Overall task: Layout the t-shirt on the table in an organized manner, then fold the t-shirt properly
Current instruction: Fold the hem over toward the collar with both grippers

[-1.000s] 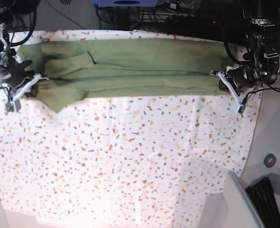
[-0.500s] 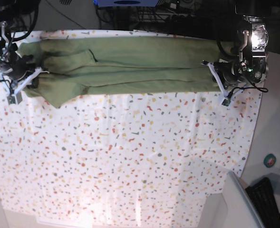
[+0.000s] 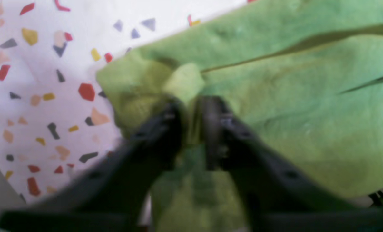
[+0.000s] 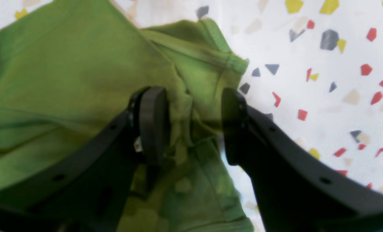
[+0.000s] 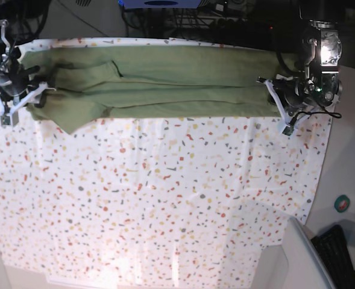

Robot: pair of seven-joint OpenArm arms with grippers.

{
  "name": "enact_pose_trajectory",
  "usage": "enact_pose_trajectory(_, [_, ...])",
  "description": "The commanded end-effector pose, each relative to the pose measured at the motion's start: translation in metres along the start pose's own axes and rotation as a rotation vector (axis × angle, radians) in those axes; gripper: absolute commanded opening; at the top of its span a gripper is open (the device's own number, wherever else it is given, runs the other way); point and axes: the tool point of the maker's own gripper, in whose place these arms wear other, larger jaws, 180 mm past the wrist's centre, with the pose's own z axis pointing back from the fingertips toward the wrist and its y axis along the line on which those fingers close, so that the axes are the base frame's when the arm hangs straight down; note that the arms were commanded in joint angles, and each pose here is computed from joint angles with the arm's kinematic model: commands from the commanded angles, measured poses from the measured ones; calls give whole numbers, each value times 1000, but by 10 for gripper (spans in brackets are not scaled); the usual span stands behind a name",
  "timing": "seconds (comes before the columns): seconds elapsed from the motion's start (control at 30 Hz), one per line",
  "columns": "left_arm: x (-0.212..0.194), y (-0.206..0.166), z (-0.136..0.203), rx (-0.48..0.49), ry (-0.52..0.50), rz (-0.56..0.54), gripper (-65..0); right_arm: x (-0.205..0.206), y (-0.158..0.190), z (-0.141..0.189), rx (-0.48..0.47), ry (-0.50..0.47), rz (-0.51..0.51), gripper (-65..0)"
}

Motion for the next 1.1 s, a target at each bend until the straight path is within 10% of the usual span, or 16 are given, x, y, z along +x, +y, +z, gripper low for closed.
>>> enact_pose_trajectory(0.0, [12,10,8,24,-41,-5,-411,17,-11,8,-25,-55,15,-380])
enact_pose_trajectory(0.17, [24,39,42,116,-136,40,-234,27,-18,34,-47,-114,34,-380])
enact_pose_trajectory(0.43, [30,38,81,108,-276,133,-240,31,12,49,3,-162,17,-386])
enact_pose_trajectory(0.6, [27,8,57,-21,-278,241,-629,36,36,39,48,-182,-40,-623])
enact_pose_trajectory(1.07, [-28,23,-3,17,-130,345,-650,-10,15,-12,20,4,-73,-650])
